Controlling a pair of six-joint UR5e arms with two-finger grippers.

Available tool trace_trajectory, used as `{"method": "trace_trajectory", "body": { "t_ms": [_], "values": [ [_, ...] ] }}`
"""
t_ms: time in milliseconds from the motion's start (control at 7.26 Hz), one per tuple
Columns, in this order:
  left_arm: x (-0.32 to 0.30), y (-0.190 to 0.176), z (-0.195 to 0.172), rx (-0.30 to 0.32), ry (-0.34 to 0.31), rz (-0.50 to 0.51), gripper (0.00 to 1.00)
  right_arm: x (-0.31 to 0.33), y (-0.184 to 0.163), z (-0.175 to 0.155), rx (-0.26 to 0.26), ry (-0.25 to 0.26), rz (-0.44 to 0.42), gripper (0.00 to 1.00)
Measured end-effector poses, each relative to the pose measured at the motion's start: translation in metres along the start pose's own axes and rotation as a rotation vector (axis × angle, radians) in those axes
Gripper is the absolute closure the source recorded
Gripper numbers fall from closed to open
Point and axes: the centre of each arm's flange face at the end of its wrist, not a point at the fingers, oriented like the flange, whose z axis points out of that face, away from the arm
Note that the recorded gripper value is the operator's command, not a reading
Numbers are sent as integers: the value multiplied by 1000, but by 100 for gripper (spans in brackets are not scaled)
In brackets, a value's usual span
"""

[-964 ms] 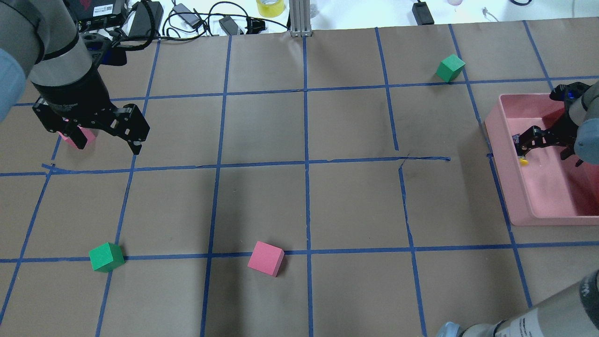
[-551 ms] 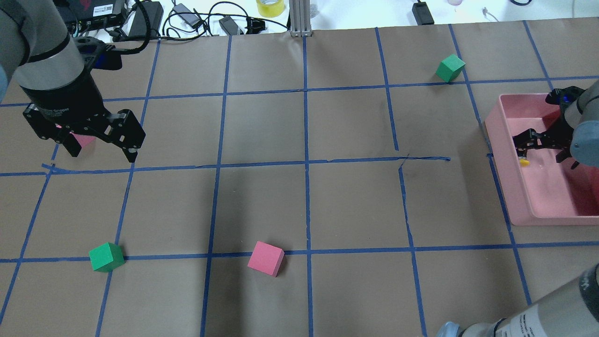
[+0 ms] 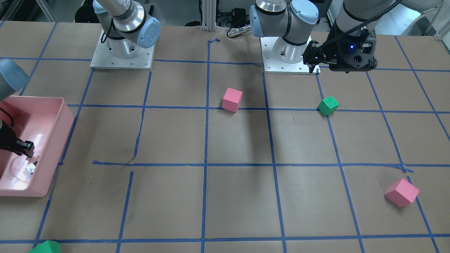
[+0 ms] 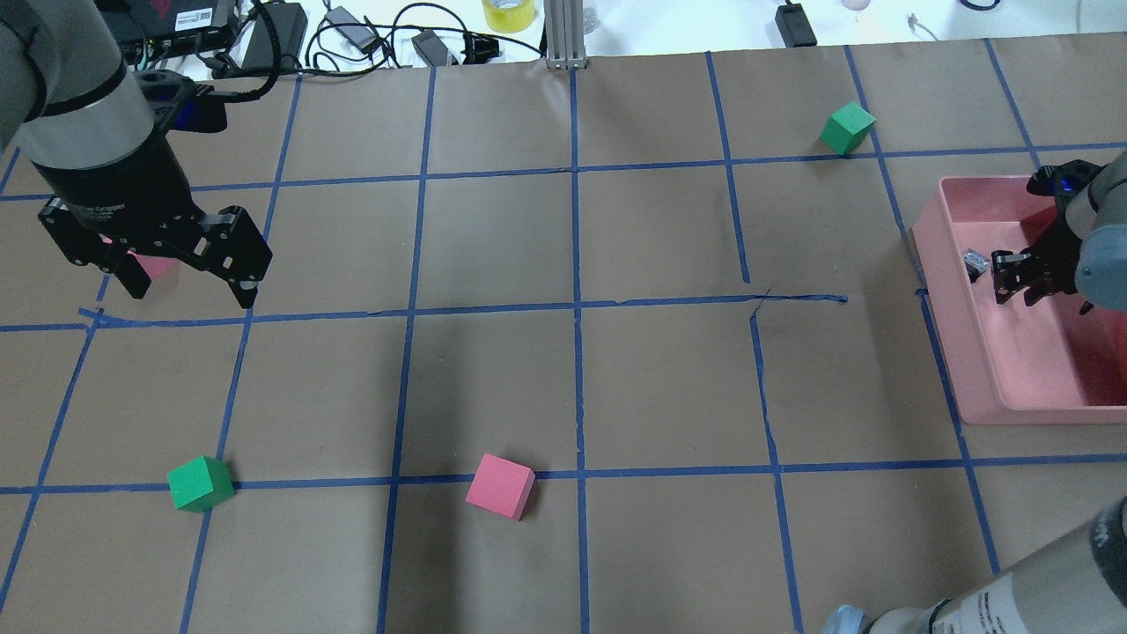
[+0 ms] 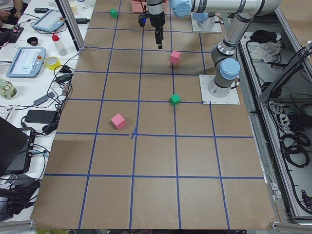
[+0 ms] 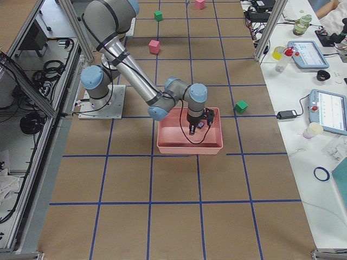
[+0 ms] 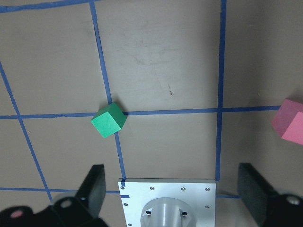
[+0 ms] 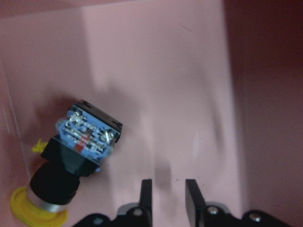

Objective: Align button upright

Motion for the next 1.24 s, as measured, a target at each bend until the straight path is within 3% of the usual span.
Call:
{"method": "trace_trajectory", "body": {
  "t_ms": [276,551,689,827,1102,1240],
  "values": [
    [-2,-2,-5,20,-2,-5,0,8,-12,-34,53,27,-52,100],
    [-1,-1,-10,43,3,-8,0,9,-12,-66,74,29,-82,100],
    [0,0,-16,61,28,-6,0,8,-10,-74,81,27,-102,16],
    [3,0,-26,91,68,-5,0,6,-10,-74,88,15,-115,0],
    [4,-11,-37,180,102,-19,0,-3,-21,-55,137,-96,-112,0],
    [5,-15,-38,202,104,-21,0,-4,-26,-44,146,-129,-83,0]
  ]
}}
